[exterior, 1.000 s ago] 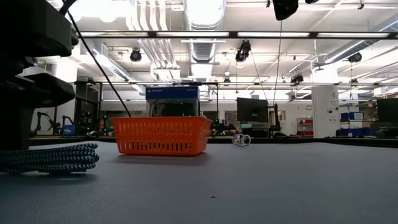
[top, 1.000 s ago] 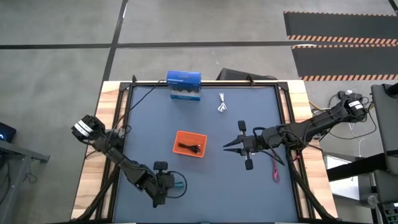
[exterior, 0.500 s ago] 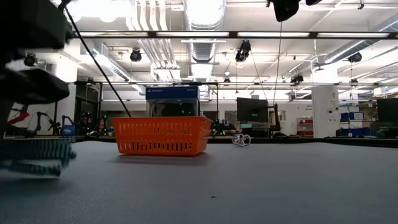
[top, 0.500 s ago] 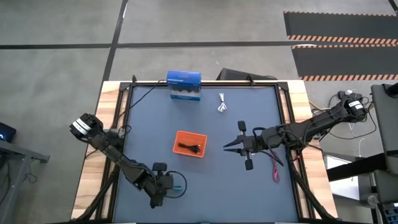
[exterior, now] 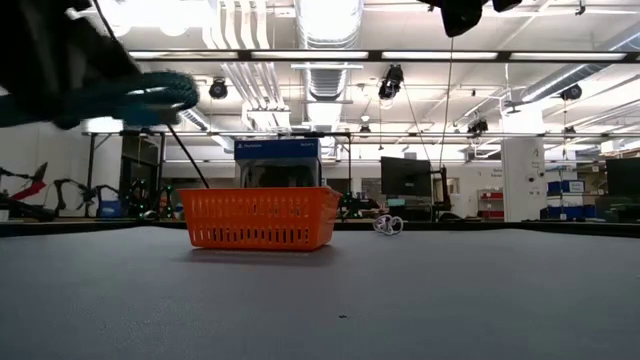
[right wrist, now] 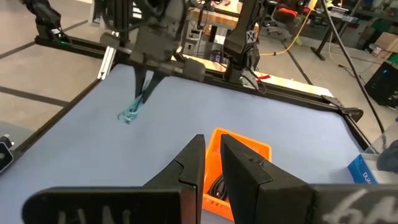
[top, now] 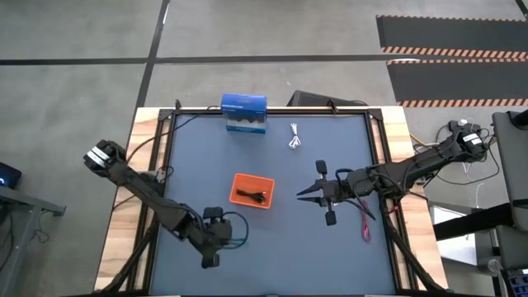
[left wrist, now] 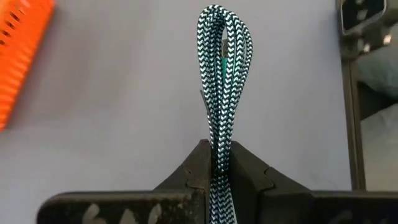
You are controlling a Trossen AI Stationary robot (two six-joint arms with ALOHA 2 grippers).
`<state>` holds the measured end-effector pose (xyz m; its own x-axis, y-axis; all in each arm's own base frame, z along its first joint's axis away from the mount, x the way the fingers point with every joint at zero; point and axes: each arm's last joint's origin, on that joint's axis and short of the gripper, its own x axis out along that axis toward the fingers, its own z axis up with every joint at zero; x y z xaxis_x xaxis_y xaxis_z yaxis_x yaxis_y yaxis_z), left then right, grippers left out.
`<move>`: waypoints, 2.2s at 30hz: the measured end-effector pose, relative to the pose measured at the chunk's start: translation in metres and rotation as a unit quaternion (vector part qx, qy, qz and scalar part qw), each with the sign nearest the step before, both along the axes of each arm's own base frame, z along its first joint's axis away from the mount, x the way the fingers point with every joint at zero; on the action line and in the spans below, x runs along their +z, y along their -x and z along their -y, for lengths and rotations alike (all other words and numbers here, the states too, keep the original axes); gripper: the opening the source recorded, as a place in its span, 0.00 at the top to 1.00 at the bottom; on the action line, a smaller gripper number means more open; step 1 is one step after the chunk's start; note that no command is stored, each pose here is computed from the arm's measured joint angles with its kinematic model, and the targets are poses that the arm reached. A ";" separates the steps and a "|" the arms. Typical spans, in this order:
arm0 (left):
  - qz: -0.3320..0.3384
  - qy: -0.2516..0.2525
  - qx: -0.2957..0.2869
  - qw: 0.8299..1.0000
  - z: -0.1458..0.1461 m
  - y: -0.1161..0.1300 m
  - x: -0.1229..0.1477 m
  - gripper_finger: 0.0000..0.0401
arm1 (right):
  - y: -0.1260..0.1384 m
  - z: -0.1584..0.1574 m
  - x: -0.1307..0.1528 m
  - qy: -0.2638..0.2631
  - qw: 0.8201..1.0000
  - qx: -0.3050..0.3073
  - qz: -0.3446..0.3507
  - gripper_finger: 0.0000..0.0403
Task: Pick and place USB-C Cables
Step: Put the blue charger cable into the orange bin
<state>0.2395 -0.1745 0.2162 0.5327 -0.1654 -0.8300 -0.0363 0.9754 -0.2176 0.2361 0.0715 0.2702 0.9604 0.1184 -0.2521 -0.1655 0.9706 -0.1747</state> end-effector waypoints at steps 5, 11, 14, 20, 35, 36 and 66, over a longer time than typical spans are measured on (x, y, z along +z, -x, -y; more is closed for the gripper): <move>-0.003 -0.021 -0.005 1.000 -0.012 -0.006 0.010 0.96 | 0.006 0.002 0.003 0.002 1.000 0.000 -0.006 0.89; 0.023 -0.043 -0.027 0.998 -0.022 -0.021 0.027 0.96 | 0.009 0.003 0.004 -0.001 1.000 -0.001 -0.009 0.89; 0.042 -0.057 -0.042 0.997 -0.028 -0.028 0.036 0.96 | 0.009 0.003 0.004 0.002 1.000 0.000 -0.011 0.89; 0.087 -0.137 -0.088 0.983 -0.039 -0.040 0.050 0.96 | 0.010 0.003 0.003 0.004 1.000 0.000 -0.018 0.89; 0.119 -0.355 -0.323 0.869 -0.057 -0.052 0.044 0.96 | 0.010 0.003 0.003 -0.001 1.000 -0.001 -0.018 0.89; 0.119 -0.365 -0.335 0.860 -0.058 -0.053 0.043 0.96 | 0.010 0.003 0.003 -0.002 1.000 -0.001 -0.018 0.89; 0.149 -0.341 -0.265 0.889 -0.123 -0.074 0.015 0.87 | 0.011 0.003 0.000 -0.003 0.999 -0.003 -0.032 0.89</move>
